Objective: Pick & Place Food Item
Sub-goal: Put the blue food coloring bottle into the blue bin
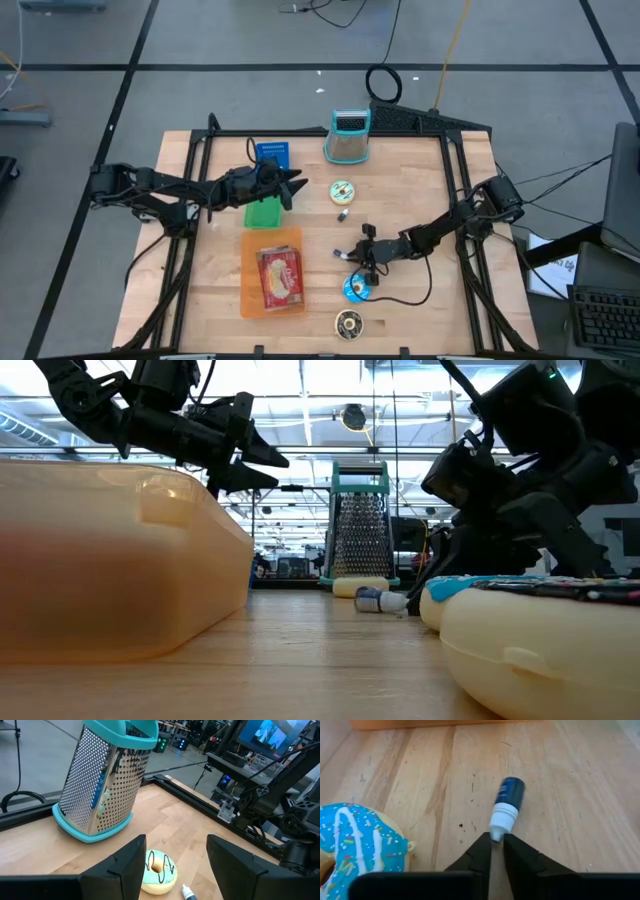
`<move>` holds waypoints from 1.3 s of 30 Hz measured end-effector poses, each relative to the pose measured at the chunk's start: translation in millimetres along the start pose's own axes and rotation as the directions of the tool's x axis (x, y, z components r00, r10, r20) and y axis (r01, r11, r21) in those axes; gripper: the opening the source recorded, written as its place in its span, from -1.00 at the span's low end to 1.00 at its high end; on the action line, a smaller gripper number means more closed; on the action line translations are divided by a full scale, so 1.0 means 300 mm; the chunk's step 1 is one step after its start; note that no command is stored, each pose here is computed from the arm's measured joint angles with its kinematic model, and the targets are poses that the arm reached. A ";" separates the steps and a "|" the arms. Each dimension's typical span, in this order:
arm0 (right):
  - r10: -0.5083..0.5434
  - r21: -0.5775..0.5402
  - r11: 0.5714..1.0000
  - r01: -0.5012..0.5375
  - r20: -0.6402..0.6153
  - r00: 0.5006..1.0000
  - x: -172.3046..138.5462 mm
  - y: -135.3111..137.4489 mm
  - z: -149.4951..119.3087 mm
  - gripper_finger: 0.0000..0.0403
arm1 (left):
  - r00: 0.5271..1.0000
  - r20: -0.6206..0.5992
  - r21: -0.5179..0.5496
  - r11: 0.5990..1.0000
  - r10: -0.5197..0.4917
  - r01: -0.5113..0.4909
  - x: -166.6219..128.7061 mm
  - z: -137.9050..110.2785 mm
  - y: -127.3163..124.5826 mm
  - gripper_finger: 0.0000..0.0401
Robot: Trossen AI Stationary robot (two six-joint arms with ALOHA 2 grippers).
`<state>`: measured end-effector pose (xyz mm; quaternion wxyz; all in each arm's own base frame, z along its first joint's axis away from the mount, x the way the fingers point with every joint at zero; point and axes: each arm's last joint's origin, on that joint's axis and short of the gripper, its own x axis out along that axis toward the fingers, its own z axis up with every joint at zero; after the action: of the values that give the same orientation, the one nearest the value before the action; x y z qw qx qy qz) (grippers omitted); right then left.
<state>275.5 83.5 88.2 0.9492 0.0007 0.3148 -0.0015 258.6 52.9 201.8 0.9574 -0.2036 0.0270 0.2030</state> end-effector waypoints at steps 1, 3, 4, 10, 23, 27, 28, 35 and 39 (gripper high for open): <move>0.000 0.000 1.000 0.000 0.000 1.000 0.000 0.000 0.000 -0.80 | 1.000 0.000 0.000 1.000 0.000 0.000 0.000 0.000 0.000 0.04; -0.001 -0.002 1.000 0.001 0.000 1.000 0.000 0.000 0.000 -0.88 | 1.000 -0.001 -0.002 1.000 0.000 -0.001 0.000 0.000 0.000 0.04; -0.003 -0.002 1.000 0.003 0.000 1.000 0.000 0.000 0.000 -0.92 | 1.000 -0.004 -0.001 1.000 0.001 -0.001 0.000 -0.001 0.000 0.04; -0.013 -0.021 1.000 0.013 -0.001 1.000 0.002 -0.010 0.001 -0.92 | 1.000 -0.008 0.000 1.000 0.003 -0.004 0.000 -0.003 0.001 0.04; -0.028 0.004 1.000 0.028 0.022 0.999 0.007 -0.030 0.011 -0.26 | 1.000 -0.013 -0.003 1.000 0.005 -0.005 0.000 -0.004 0.002 0.04; -0.024 0.040 0.999 0.021 0.070 0.997 0.007 -0.030 0.026 -0.14 | 1.000 -0.013 0.008 1.000 0.005 -0.005 0.000 -0.004 0.002 0.04; -0.022 0.045 0.999 0.019 0.084 0.996 0.007 -0.030 0.031 -0.12 | 1.000 -0.013 0.008 1.000 0.005 -0.005 0.000 -0.004 0.002 0.04; -0.023 0.050 0.999 0.019 0.084 0.996 0.008 -0.035 0.032 -0.08 | 1.000 -0.014 0.007 1.000 0.004 -0.004 0.000 -0.004 0.002 0.04; -0.011 0.044 0.999 0.008 0.069 0.998 0.018 -0.034 0.019 -0.09 | 1.000 -0.014 0.004 1.000 0.004 -0.004 0.000 -0.004 0.002 0.04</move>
<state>283.2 73.4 89.6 0.9593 0.0197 0.2815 -0.0130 258.5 52.8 200.4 0.9572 -0.2032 0.0344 0.2033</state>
